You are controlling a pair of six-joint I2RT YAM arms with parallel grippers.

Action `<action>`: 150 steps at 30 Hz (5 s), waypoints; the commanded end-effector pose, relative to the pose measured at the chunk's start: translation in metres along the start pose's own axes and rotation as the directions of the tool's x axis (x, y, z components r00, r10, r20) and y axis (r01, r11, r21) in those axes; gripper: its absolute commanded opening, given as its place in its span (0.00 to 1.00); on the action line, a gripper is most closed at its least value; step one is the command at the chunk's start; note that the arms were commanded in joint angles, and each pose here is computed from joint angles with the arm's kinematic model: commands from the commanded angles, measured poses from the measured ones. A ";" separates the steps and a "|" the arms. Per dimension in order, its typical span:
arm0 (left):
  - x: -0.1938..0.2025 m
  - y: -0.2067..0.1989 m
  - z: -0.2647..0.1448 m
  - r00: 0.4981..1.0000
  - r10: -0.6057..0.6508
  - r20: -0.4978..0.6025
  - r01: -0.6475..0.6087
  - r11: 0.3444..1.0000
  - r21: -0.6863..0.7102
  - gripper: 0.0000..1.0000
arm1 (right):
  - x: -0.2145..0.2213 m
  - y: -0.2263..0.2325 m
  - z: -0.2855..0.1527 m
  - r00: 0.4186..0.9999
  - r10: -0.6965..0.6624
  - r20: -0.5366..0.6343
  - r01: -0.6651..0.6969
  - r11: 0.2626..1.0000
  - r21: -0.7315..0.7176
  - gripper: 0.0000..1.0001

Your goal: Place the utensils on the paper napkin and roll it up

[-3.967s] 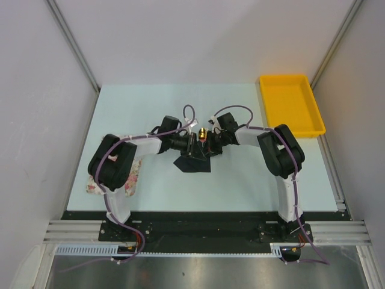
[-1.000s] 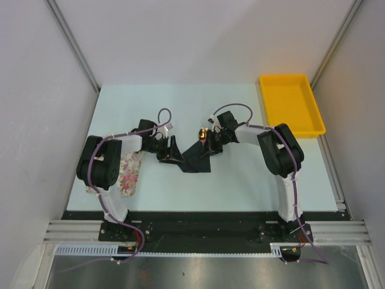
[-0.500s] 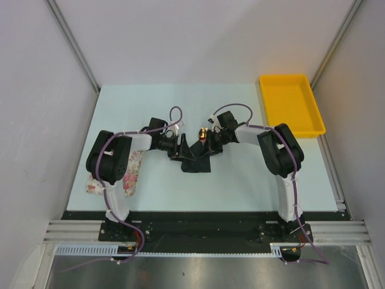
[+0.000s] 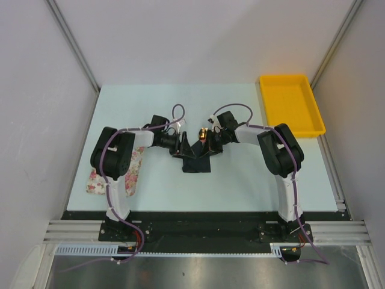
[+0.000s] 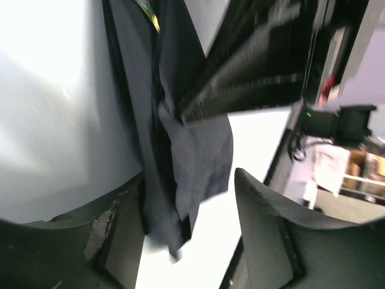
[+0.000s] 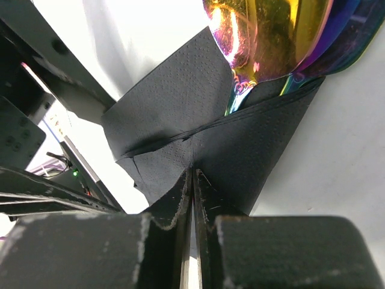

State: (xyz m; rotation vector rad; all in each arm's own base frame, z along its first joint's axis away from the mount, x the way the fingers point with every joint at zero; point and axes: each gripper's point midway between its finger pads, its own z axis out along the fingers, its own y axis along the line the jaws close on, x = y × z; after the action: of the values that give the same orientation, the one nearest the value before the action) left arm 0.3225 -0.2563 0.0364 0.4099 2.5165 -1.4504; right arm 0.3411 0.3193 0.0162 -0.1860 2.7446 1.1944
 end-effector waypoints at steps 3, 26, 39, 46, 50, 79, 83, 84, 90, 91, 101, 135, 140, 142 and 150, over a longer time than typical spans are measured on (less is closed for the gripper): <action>0.028 -0.015 -0.018 0.999 -0.043 -0.026 0.045 0.996 0.078 0.61 | 0.024 -0.064 0.019 0.999 0.028 -0.042 -0.019 0.979 0.202 0.07; 0.043 -0.014 -0.030 0.971 -0.229 0.069 0.217 0.965 0.145 0.72 | 0.025 -0.065 0.019 0.999 0.029 -0.045 -0.019 0.979 0.203 0.07; 0.013 -0.035 -0.024 0.983 -0.142 0.119 0.125 0.982 0.142 0.40 | 0.023 -0.064 0.018 0.999 0.026 -0.037 -0.018 0.978 0.208 0.07; 0.009 -0.052 -0.013 0.989 -0.107 0.099 0.093 0.987 0.131 0.30 | 0.023 -0.064 0.018 0.999 0.026 -0.035 -0.018 0.977 0.213 0.07; 0.013 -0.045 0.001 0.990 -0.121 0.066 0.116 0.990 0.080 0.26 | 0.024 -0.064 0.019 0.999 0.026 -0.038 -0.017 0.977 0.212 0.08; 0.041 0.014 0.036 0.978 -0.206 -0.038 0.197 0.964 -0.177 0.00 | -0.002 0.003 -0.030 0.999 -0.011 0.044 0.010 0.999 0.031 0.12; 0.039 0.012 0.036 0.979 -0.200 -0.038 0.191 0.967 -0.170 0.00 | -0.003 -0.009 -0.033 0.999 0.016 0.045 -0.017 0.999 0.040 0.12; 0.039 0.013 0.036 0.980 -0.195 -0.037 0.186 0.967 -0.176 0.00 | 0.000 -0.011 -0.031 0.999 0.025 0.034 -0.026 0.999 0.036 0.11; 0.040 0.015 0.035 0.981 -0.189 -0.040 0.178 0.966 -0.185 0.00 | 0.001 -0.016 -0.022 0.998 0.055 0.025 -0.055 0.998 0.016 0.11; 0.040 0.015 0.035 0.981 -0.191 -0.040 0.181 0.966 -0.186 0.00 | 0.000 -0.015 -0.022 0.998 0.054 0.029 -0.055 0.998 0.012 0.11; 0.033 -0.001 0.034 0.984 -0.173 -0.028 0.169 0.978 -0.122 0.00 | 0.000 -0.024 -0.010 0.997 0.078 0.021 -0.079 0.997 0.016 0.11; 0.013 -0.061 0.068 0.994 -0.109 -0.023 0.111 0.987 0.119 0.00 | 0.021 -0.064 0.008 0.991 0.132 -0.018 -0.130 0.986 0.109 0.07; 0.014 -0.059 0.049 0.993 -0.119 0.002 0.118 0.985 0.125 0.00 | 0.021 -0.063 0.006 0.992 0.122 -0.018 -0.119 0.987 0.110 0.07; 0.015 -0.054 0.039 0.992 -0.126 0.012 0.124 0.985 0.116 0.00 | 0.021 -0.060 0.006 0.993 0.119 -0.020 -0.116 0.988 0.104 0.06; 0.022 -0.032 0.005 0.979 -0.191 0.073 0.188 0.981 0.051 0.35 | 0.019 -0.055 0.007 0.994 0.104 -0.013 -0.102 0.989 0.104 0.07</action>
State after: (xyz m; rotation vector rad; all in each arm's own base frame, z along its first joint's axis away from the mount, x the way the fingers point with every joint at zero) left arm 0.2927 -0.2884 0.0419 0.1221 2.5539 -1.5793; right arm 0.3407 0.3020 0.0157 -0.0669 2.7501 1.3059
